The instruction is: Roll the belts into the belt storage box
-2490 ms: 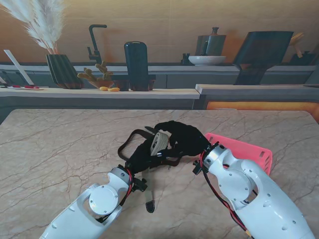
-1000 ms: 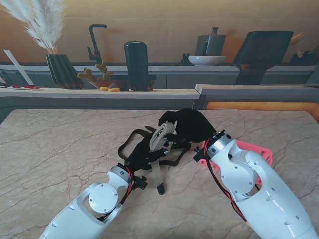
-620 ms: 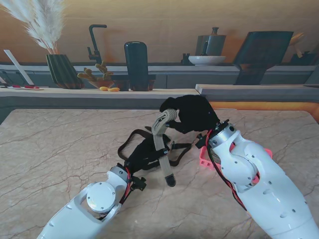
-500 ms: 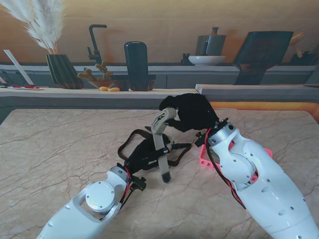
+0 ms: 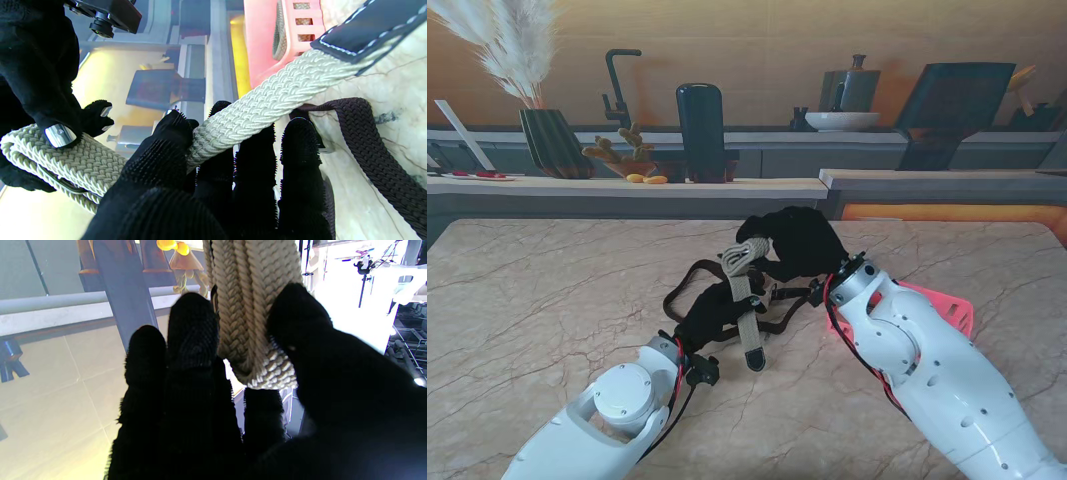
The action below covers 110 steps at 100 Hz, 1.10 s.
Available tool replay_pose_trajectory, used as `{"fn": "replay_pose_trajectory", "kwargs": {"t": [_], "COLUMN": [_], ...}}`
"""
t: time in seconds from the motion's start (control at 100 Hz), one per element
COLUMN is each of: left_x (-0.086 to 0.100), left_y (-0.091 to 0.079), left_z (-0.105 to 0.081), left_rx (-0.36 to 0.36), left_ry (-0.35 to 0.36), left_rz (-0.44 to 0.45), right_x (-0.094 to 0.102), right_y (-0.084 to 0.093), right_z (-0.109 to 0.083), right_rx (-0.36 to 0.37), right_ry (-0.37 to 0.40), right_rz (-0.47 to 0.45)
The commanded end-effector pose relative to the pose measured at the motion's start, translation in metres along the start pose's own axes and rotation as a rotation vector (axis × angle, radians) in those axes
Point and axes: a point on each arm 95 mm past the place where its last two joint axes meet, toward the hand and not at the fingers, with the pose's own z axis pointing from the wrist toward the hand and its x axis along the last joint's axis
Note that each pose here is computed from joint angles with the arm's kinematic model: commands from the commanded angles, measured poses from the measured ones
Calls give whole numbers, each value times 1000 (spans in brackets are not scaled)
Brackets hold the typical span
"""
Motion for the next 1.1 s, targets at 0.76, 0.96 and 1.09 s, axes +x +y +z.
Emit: {"fn": "replay_pose_trajectory", "kwargs": {"t": [0.76,0.96,1.09], "left_x": [7,9,9], "left_y": [1,-1,-2], "left_z": [-5,-6,-7], "left_rx": [13,21,24], "left_ry": [86,96,95], "left_rz": [-134,-141,-155], "right_x": [18,18,19], "right_y": [-75,-82,-85], "right_z": [-26,-28,-29], "right_rx": [176,198,205], "right_ry": [34,16,19], "right_rz": [82,98,94]}}
